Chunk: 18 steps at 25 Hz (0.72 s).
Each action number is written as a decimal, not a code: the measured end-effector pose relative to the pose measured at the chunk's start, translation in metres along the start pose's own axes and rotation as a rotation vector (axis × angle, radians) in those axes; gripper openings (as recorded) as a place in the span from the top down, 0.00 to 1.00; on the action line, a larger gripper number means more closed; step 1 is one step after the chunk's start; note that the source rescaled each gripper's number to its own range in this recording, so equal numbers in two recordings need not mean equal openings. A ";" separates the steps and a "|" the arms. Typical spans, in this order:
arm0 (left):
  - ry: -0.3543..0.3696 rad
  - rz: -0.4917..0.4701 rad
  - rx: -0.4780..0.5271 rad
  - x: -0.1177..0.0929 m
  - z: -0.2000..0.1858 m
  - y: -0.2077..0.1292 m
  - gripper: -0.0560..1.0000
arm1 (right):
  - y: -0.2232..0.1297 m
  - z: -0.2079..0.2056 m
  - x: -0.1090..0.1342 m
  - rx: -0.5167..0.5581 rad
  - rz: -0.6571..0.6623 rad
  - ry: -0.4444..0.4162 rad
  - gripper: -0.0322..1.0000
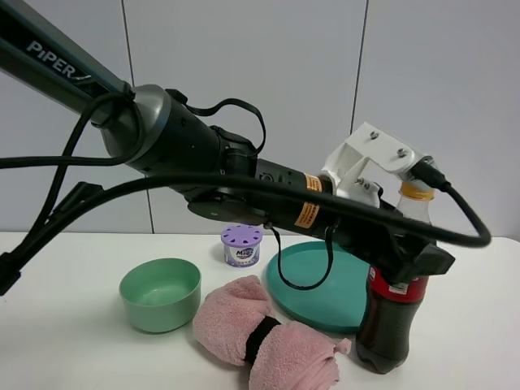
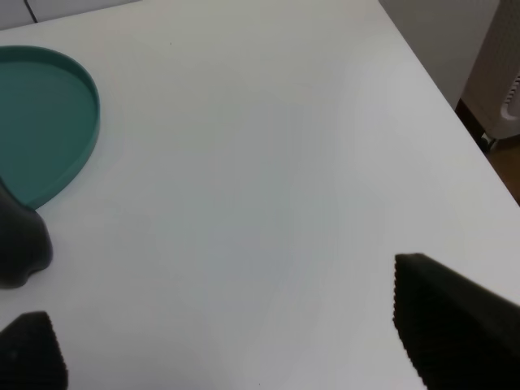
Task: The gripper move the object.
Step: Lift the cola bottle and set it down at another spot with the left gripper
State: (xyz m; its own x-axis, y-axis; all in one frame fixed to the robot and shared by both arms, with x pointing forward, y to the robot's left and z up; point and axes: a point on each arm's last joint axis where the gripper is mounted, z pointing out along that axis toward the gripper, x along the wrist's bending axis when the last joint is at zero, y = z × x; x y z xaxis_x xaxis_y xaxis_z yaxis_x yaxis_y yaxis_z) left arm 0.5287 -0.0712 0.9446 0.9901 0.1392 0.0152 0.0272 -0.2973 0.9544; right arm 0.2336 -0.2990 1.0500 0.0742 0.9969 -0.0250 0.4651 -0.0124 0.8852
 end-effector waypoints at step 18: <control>-0.043 -0.250 -0.015 -0.005 -0.007 0.016 0.34 | 0.000 0.000 0.000 0.000 0.000 0.000 0.00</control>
State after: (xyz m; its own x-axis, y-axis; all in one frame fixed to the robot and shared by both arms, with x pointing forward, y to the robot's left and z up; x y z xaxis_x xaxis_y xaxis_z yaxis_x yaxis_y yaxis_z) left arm 0.5227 -0.0699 0.9622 0.9578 0.1665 -0.2344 0.2705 -0.2448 0.9311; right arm 0.2336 -0.2990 1.0500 0.0742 0.9969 -0.0250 0.4651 -0.0124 0.8852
